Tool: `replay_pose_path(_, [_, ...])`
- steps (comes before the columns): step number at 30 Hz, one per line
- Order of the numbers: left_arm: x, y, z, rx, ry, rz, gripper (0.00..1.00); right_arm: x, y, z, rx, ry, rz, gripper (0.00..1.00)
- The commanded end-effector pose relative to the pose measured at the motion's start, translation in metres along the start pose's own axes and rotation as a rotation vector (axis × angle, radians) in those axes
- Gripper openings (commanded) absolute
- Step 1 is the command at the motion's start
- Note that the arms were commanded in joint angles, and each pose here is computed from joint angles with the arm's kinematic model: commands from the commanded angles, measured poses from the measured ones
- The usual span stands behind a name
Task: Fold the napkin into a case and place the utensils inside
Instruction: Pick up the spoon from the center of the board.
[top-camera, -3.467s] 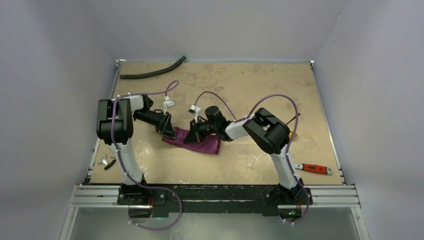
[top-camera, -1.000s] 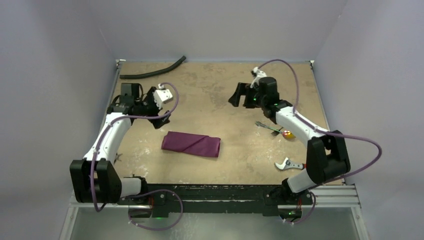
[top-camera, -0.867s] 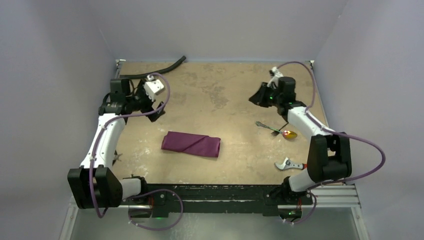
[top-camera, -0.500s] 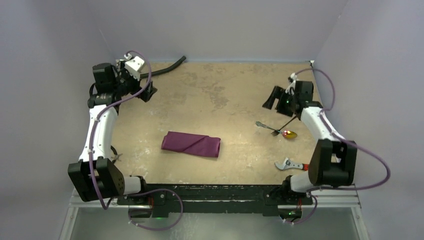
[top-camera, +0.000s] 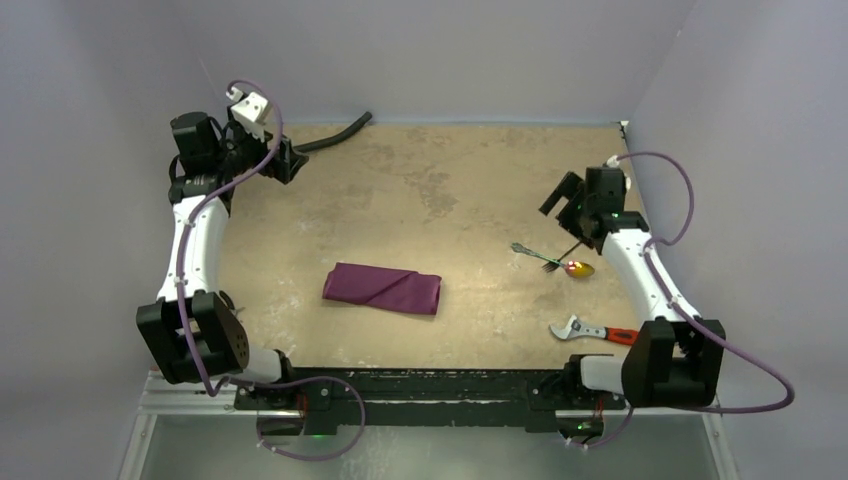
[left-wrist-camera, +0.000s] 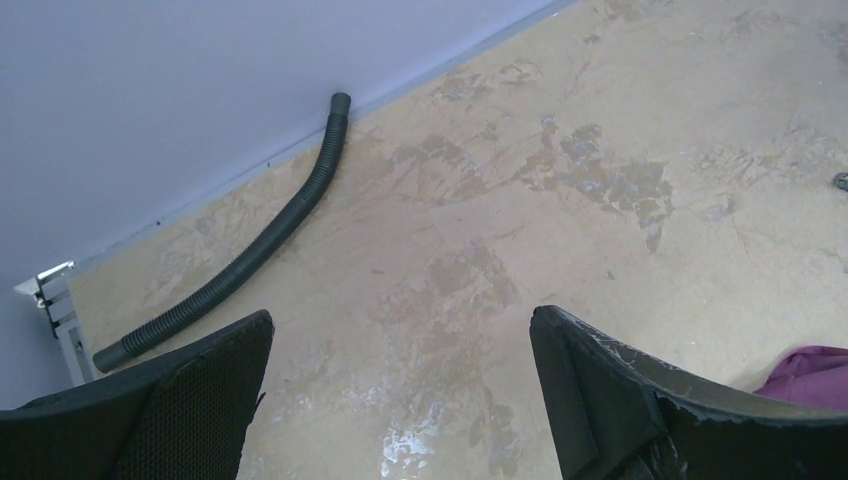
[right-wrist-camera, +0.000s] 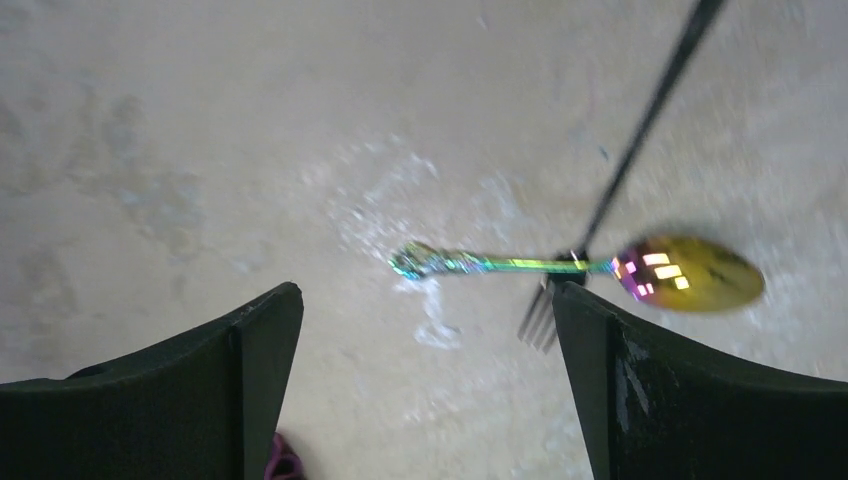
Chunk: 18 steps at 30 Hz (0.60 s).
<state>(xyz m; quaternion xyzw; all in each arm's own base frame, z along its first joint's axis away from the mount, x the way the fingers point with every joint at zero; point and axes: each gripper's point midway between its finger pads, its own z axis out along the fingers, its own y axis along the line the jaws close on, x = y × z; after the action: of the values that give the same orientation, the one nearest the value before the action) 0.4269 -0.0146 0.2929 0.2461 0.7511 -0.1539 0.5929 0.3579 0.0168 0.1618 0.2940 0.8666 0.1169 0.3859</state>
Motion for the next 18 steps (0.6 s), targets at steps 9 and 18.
replay_pose_path(9, [0.009, -0.005, 0.002, 0.07, 0.027, -0.041, 0.99, 0.107, -0.079, -0.002, 0.378, 0.183, 0.209, 0.98])
replay_pose_path(18, [0.021, -0.007, -0.001, 0.076, 0.073, -0.011, 0.99, 0.105, -0.072, 0.034, 0.435, 0.164, 0.376, 0.94])
